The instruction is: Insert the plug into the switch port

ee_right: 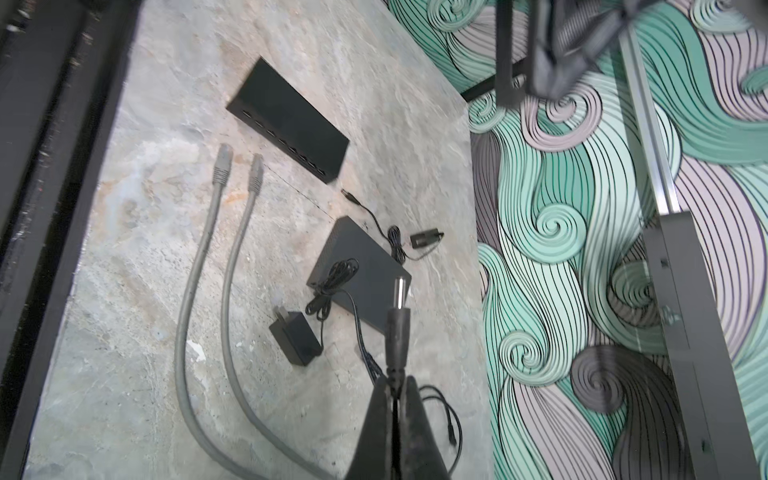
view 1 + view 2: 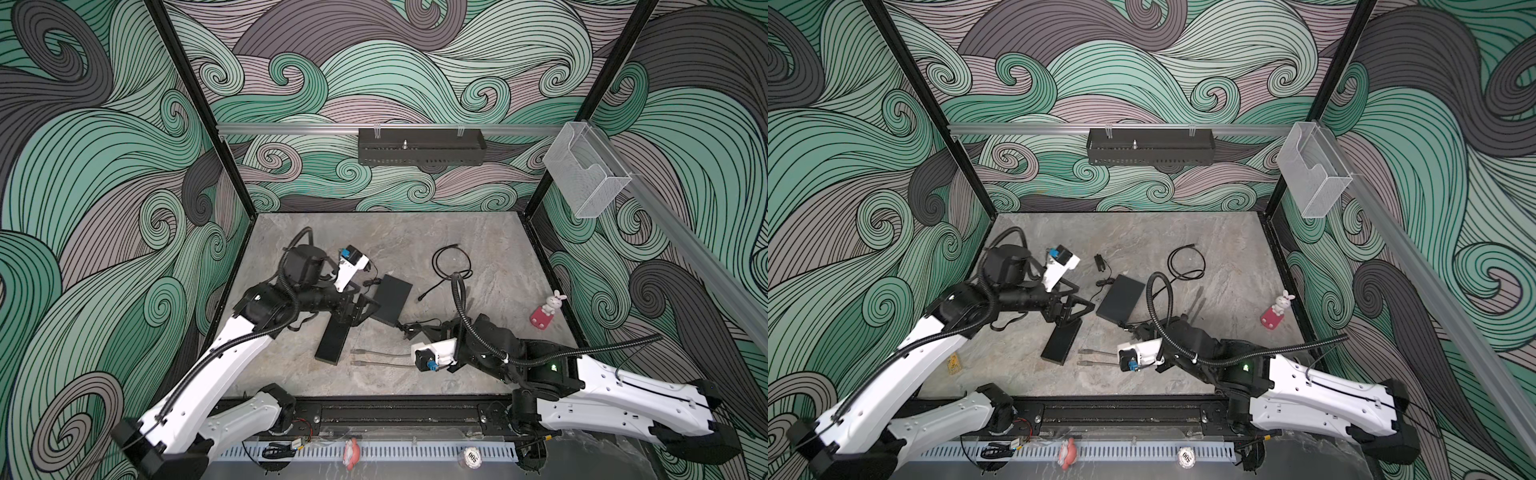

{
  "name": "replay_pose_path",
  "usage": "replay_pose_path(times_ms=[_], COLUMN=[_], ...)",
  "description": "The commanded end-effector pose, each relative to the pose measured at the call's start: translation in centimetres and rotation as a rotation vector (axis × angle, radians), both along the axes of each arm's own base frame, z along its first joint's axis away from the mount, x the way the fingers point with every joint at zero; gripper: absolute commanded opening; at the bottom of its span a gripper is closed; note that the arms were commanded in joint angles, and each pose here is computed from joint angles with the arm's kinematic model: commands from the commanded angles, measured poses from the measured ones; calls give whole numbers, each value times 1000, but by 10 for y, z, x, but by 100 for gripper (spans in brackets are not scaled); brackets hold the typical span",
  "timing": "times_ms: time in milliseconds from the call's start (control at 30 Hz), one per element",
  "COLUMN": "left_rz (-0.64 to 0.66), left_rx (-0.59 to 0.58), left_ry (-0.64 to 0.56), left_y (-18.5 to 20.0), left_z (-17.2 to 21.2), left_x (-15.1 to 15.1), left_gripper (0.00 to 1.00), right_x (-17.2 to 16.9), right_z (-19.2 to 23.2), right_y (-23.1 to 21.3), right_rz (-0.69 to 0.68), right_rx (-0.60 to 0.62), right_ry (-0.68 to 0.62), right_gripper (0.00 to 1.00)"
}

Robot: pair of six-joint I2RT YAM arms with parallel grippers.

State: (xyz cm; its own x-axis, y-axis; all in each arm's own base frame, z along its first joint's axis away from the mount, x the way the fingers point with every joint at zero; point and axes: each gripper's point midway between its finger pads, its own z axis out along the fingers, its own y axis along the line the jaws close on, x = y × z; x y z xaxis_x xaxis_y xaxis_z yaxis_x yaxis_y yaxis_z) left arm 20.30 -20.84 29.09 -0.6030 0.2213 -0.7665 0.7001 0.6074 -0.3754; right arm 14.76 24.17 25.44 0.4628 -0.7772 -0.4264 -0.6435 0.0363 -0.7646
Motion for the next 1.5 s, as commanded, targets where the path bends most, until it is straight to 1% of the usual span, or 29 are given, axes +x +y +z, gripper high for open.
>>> replay_pose_path(times_ms=[0, 100, 167, 233, 333, 433, 533, 633, 733, 767, 800, 833, 933, 1000, 1100, 1167, 1233, 1333, 1467], left_rz=[149, 203, 212, 200, 193, 198, 218, 253, 289, 298, 317, 336, 379, 395, 392, 394, 387, 369, 364], left_rx=[-110, -117, -132, -146, -158, -165, -151, -128, -107, -97, -83, -70, -39, -38, -35, -22, -11, -16, -31], left_ry=[10, 84, 128, 157, 149, 141, 158, 169, 185, 193, 203, 214, 236, 242, 241, 236, 239, 248, 244], left_y=[10, 16, 15, 13, 13, 14, 16, 21, 27, 29, 32, 35, 43, 46, 48, 50, 50, 45, 41], left_z=[12, -1, -6, -7, -3, -1, -5, -11, -18, -22, -27, -32, -46, -50, -52, -52, -54, -54, -54], left_x=[18, 24, 26, 26, 23, 23, 24, 26, 25, 25, 24, 24, 22, 21, 17, 16, 16, 19, 26], left_gripper=[89, 86, 84, 81, 80, 80, 79, 80, 82, 85, 93, 98, 99, 99, 98, 96, 95, 93, 93], right_x=[24, 35, 36, 35, 38, 46, 56, 62, 68, 68, 68, 66, 62, 60, 55, 53, 54, 63, 71], right_z=[35, 61, 73, 79, 88, 104, 122, 130, 120, 114, 107, 98, 70, 50, 23, 13, 11, 19, 36], right_y=[-41, -64, -68, -63, -52, -42, -38, -37, -39, -39, -38, -35, -28, -23, -19, -18, -22, -31, -30], right_rz=[-248, -341, -347, -319, -295, -282, -293, -306, -335, -339, -339, -334, -331, -330, -327, -334, -358, -405, -396], right_rx=[94, 172, 220, 251, 273, 279, 299, 314, 292, 284, 277, 270, 261, 257, 250, 253, 265, 269, 234], right_ry=[-13, 11, 37, 72, 113, 113, 105, 130, 152, 164, 181, 208, 291, 339, 402, 430, 426, 384, 408], right_gripper=[0, 0, 0, 0, 0, 0, 0, 0, 0, 0, 0, 0, 0, 0, 0, 0, 0, 0, 0])
